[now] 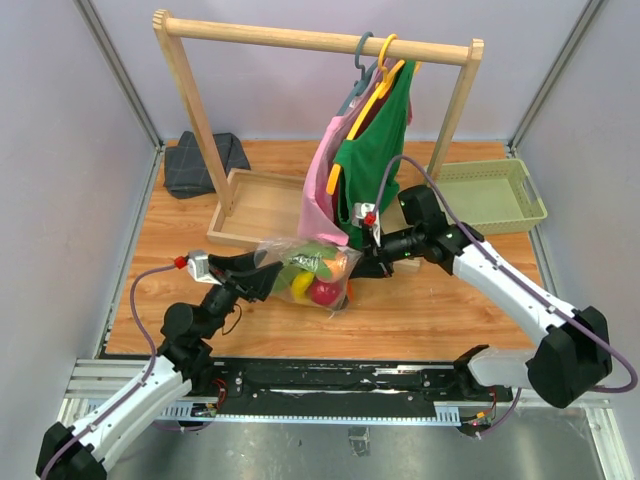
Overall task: Open the zip-top bag and remove the fake food
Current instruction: Adjust the zipper food storage bag at the center of the board.
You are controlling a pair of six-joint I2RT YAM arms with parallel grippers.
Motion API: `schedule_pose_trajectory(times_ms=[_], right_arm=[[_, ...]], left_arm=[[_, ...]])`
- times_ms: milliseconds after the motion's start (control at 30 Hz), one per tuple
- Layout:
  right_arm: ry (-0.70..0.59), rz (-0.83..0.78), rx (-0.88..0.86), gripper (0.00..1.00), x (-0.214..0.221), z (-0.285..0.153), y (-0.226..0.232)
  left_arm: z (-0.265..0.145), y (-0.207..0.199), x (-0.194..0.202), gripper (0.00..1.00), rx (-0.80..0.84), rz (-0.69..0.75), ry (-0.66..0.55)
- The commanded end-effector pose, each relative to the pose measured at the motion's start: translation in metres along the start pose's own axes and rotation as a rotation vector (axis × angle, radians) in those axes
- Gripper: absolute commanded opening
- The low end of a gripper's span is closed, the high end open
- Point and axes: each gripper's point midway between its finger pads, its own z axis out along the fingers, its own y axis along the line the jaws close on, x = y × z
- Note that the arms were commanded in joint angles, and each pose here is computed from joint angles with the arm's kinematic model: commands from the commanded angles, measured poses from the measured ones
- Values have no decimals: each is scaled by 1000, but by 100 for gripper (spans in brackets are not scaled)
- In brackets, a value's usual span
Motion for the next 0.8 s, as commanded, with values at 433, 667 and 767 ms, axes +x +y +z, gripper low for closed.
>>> schedule_pose_trajectory(times_ms=[433,667,767], right_arm=[[137,-355,50,1,-15,-54,19],[175,-398,90,1,-28,-69,15],[196,-409,123,1,-31,-78,10]], left_arm=[[11,-90,18,75,512,471,206],[23,-61,-2,82,321,620,201],[24,-38,5,81,193,577,263]])
